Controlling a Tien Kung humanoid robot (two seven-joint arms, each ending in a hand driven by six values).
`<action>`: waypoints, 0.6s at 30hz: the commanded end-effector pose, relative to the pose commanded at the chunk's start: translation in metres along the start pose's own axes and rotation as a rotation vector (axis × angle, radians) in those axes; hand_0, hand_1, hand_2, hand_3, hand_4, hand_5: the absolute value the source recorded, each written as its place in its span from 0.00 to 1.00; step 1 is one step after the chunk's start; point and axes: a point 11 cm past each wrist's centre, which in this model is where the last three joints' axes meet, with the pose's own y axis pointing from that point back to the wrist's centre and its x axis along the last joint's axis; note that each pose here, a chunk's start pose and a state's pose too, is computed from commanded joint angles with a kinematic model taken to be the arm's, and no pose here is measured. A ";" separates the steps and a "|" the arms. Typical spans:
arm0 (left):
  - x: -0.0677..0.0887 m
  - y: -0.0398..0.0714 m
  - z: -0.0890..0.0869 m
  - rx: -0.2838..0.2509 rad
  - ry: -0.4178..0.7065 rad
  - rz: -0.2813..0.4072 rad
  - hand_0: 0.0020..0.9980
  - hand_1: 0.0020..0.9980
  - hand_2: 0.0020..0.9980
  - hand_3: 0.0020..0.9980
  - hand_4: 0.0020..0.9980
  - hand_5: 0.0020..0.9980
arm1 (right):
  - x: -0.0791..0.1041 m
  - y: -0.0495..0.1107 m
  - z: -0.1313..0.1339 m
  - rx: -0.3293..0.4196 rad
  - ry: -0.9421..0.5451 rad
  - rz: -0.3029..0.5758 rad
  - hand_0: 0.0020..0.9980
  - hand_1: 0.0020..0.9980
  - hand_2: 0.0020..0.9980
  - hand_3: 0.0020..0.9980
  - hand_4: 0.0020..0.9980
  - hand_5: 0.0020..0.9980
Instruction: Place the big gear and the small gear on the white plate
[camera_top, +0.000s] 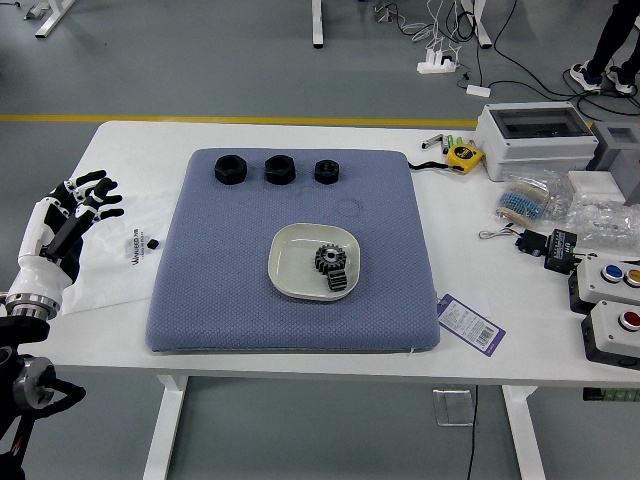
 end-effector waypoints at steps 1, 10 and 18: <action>0.001 0.000 0.001 -0.003 -0.001 0.005 0.47 0.55 0.60 0.62 0.91 0.48 | 0.000 0.000 0.000 0.000 -0.005 -0.001 0.85 0.82 0.87 0.83 0.88 0.76; 0.007 -0.003 0.008 -0.033 0.005 0.033 0.47 0.55 0.60 0.62 0.91 0.48 | -0.002 0.000 0.001 -0.009 -0.027 0.001 0.84 0.83 0.87 0.83 0.88 0.76; 0.018 -0.005 0.021 -0.074 0.004 0.075 0.47 0.55 0.60 0.62 0.90 0.47 | -0.005 0.000 -0.003 -0.021 -0.029 0.003 0.80 0.81 0.87 0.87 0.93 0.79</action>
